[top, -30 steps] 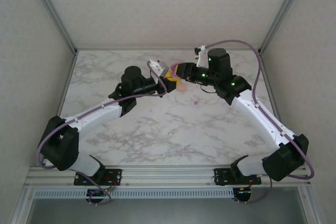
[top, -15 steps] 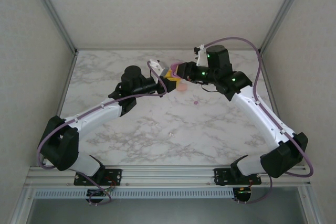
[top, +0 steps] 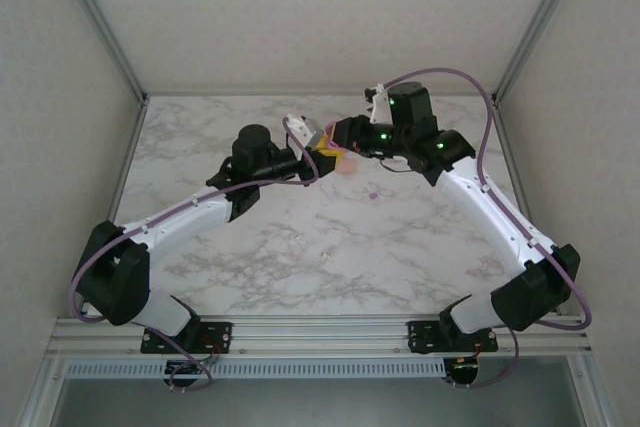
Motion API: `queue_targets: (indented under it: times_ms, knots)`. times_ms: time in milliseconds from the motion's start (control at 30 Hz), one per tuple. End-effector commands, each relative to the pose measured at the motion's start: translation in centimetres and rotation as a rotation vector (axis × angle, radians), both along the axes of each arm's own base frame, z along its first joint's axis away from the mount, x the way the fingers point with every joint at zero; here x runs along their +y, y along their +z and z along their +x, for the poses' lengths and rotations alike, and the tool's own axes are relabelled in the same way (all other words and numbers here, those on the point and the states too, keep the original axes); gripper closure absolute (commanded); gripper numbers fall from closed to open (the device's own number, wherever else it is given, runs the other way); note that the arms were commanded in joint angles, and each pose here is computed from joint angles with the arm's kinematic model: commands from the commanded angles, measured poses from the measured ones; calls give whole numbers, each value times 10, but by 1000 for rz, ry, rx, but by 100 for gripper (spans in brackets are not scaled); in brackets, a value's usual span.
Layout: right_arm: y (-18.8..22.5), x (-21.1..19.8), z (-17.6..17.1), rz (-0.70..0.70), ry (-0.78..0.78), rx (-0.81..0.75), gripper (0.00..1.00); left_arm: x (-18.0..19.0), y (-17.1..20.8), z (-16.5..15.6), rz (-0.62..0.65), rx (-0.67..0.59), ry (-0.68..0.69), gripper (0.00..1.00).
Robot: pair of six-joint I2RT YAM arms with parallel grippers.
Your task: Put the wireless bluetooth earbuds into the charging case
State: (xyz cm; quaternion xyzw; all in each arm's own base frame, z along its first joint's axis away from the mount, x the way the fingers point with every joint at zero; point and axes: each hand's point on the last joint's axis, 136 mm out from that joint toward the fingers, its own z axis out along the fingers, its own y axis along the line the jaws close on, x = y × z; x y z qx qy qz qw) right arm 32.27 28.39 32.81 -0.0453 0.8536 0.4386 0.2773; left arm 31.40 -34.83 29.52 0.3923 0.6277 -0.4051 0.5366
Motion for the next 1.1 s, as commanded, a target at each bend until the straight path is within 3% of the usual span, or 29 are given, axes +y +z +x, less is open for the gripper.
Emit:
queue_targets:
  times_ms: [0,567,800,1067]
  knots:
    - [-11,4,-3,-25,14,54,74,-4,52,-9,-80,-127,-28,77]
    - [-3,2,-23,-9,62,164,80,0,45,-8,-20,-202,-4,78]
    - [-1,-3,-25,23,56,206,79,1,50,-10,-13,-241,-9,78]
    - [-17,-14,-12,-35,-40,204,73,0,57,-16,-44,-221,-34,78]
